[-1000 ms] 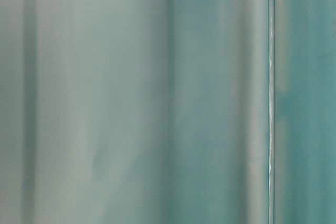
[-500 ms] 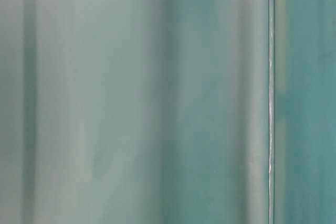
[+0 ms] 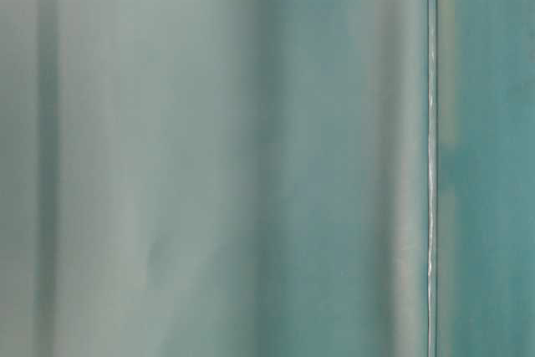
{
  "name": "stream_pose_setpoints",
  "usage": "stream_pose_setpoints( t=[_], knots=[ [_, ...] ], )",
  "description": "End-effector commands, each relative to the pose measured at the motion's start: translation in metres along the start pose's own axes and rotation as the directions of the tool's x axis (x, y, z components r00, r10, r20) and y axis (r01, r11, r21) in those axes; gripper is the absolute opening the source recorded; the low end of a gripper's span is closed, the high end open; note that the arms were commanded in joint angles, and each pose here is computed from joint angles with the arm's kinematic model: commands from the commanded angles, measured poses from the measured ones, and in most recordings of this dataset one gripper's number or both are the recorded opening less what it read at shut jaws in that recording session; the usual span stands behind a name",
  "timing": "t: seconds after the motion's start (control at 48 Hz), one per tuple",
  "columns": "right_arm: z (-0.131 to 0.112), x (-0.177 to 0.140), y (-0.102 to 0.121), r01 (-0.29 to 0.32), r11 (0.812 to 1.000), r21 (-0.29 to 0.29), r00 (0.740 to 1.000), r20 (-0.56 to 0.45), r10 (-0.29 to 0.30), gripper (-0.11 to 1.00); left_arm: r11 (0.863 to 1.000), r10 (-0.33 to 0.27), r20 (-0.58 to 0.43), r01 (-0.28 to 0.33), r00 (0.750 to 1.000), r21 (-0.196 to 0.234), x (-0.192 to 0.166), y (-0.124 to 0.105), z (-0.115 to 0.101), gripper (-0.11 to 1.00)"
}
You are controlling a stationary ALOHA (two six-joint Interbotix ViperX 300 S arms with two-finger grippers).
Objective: Insert the wire through the hole in the metal fitting marked with a red label. (retake)
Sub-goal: 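Move the right gripper down toward the grey wire in the white holder, then close the right gripper on the grey wire near its tip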
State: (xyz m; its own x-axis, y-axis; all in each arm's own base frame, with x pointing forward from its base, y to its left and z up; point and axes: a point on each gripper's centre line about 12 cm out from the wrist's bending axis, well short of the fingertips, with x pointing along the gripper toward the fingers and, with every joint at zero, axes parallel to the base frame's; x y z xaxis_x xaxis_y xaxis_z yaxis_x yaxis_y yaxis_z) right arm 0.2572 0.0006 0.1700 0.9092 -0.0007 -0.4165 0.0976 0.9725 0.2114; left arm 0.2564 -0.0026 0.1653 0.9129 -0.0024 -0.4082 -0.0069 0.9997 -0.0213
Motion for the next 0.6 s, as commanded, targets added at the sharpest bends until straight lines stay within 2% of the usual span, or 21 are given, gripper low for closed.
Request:
stream_pose_setpoints(
  t=[0.0,0.584],
  knots=[
    [0.008,0.008,0.005,-0.014,1.0,-0.005,1.0,0.008,0.014,0.69,1.0,-0.004,0.024,0.004,1.0,-0.003,0.003,-0.001,0.008,0.66],
    [-0.006,0.051,0.008,-0.006,1.0,-0.016,0.995,-0.1,0.004,0.69,1.0,-0.004,-0.052,0.005,0.999,0.003,0.029,-0.002,-0.005,0.66]
  ],
)
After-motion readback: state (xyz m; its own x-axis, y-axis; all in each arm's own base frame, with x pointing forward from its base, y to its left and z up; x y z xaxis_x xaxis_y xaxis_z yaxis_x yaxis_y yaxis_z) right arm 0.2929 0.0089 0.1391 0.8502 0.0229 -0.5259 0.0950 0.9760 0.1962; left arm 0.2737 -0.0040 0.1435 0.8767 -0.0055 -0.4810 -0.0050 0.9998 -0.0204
